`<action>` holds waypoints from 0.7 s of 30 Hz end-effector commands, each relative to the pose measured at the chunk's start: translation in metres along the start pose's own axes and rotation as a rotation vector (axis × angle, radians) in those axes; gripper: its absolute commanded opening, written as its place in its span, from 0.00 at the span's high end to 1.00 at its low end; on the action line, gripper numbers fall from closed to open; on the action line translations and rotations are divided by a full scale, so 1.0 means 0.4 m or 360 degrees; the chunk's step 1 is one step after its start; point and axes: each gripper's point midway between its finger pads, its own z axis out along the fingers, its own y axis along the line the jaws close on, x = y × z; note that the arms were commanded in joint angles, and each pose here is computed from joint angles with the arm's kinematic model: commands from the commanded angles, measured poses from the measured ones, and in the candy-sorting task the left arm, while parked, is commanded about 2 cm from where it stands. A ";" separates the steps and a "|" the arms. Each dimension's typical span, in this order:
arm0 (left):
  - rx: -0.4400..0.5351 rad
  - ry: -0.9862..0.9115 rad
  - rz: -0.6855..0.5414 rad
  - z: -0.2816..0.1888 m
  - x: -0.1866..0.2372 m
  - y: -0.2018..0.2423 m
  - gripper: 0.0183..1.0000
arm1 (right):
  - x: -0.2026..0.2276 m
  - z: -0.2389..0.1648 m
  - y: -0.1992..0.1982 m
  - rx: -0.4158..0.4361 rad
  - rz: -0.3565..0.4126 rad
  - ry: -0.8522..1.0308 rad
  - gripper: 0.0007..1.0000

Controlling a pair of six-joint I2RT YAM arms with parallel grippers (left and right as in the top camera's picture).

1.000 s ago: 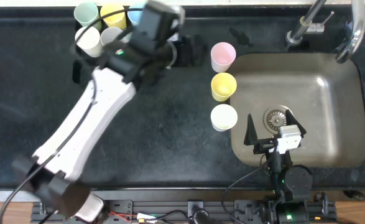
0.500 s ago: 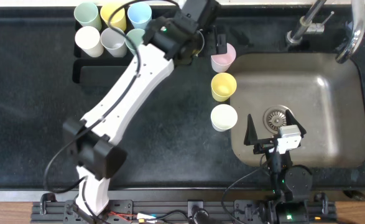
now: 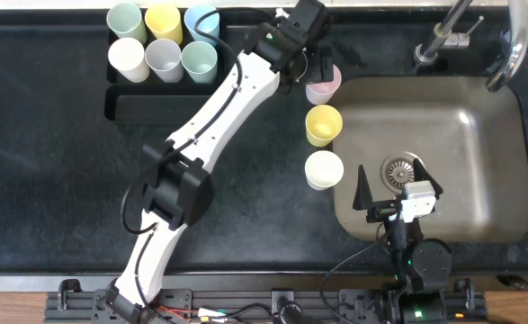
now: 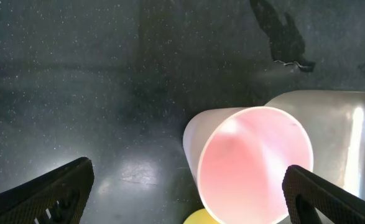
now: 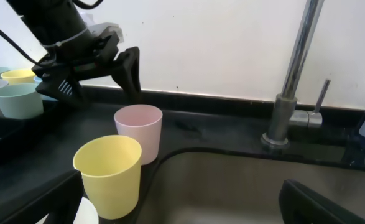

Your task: Store Cups

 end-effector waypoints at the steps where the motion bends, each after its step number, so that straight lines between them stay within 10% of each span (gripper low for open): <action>1: -0.0003 -0.0031 0.0026 -0.006 -0.018 -0.003 0.00 | 0.007 0.000 0.004 -0.0011 -0.0002 -0.0006 0.00; 21: -0.0119 0.0058 0.0031 0.109 0.025 0.039 0.12 | 0.007 0.000 0.004 -0.0011 -0.0002 -0.0005 0.00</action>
